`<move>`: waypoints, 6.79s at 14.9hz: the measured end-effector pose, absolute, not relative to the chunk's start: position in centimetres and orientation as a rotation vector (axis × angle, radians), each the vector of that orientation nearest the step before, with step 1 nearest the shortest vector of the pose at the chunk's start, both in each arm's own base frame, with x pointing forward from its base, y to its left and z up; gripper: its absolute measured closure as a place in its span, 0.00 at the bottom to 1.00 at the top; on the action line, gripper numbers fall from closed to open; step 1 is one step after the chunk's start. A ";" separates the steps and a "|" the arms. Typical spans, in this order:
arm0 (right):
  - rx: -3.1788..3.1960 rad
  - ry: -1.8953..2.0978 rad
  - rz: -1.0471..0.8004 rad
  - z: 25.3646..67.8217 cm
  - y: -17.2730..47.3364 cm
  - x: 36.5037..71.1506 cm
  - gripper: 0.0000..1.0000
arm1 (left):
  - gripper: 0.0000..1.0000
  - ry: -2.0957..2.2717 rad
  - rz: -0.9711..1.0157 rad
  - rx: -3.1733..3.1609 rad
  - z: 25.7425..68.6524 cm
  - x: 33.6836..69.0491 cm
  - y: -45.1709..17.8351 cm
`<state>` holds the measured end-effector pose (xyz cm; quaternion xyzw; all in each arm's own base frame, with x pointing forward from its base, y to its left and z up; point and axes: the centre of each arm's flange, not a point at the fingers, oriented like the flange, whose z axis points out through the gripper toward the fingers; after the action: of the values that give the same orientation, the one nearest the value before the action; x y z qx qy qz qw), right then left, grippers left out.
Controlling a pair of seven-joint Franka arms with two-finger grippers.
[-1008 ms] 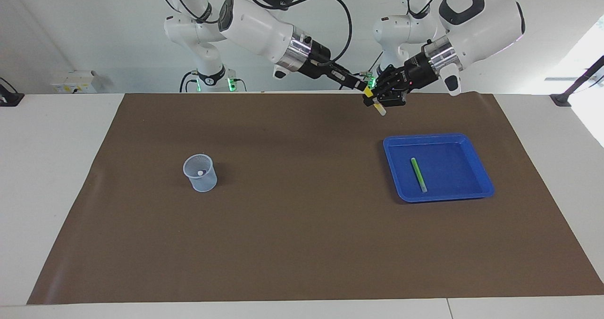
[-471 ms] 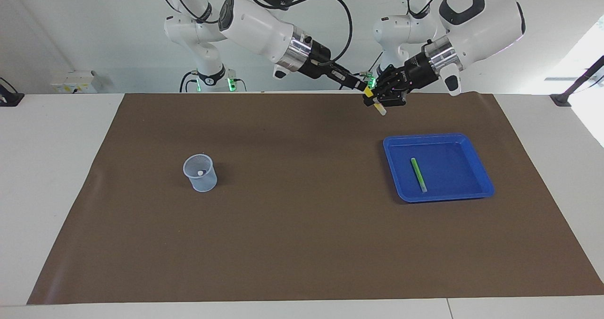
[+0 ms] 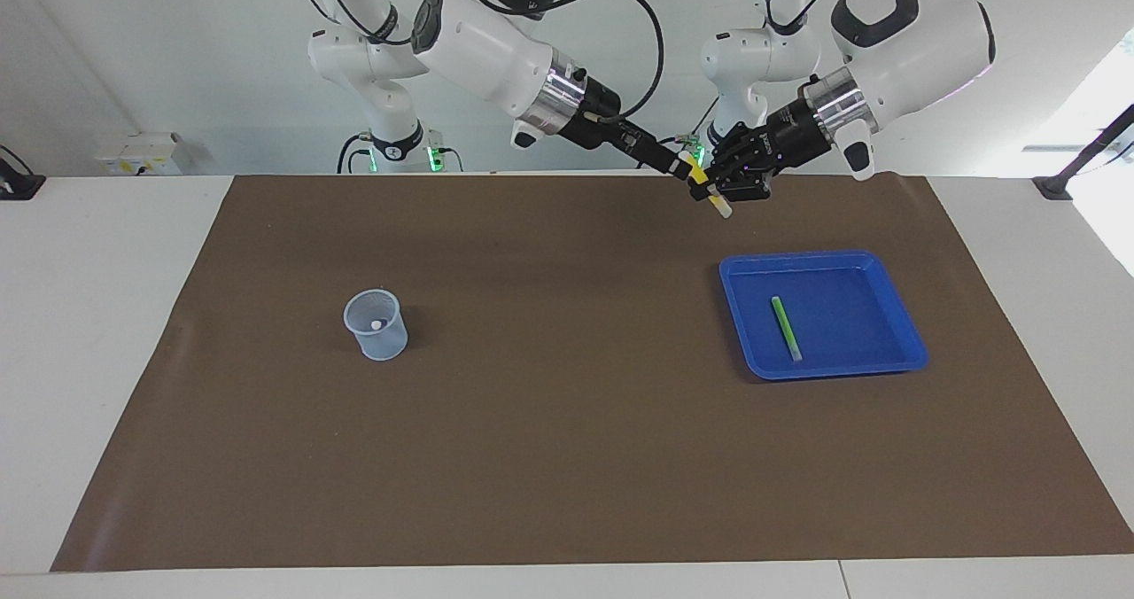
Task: Right arm passes pens to left for tray arrangement
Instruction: 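Open the right gripper and withdraw it while the left gripper lowers the pen, then set the yellow pen in the tray with the left gripper, then grasp the purple pen and lift it from the cup with the right gripper, then carry the purple pen toward the left gripper while the left gripper opens, then close the left gripper on the purple pen held by the right gripper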
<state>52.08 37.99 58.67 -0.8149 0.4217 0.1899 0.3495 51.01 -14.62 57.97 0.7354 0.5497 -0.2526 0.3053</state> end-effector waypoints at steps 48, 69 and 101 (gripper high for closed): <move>-3.182 -0.271 -0.131 41.6 7.6 58.9 0.83 | 0.33 0.149 -0.186 3.102 31.2 54.5 2.0; -2.392 1.123 0.127 58.8 26.7 56.3 0.83 | 0.00 0.789 -0.302 2.764 52.3 57.8 -1.3; -2.003 1.456 0.439 60.4 39.1 52.9 0.83 | 0.13 2.130 -0.203 1.915 62.0 47.4 -25.3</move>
<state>52.92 39.11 60.38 -0.7577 0.5507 0.1661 0.3081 47.41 -25.27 61.97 0.6608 0.7351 -0.0700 0.1347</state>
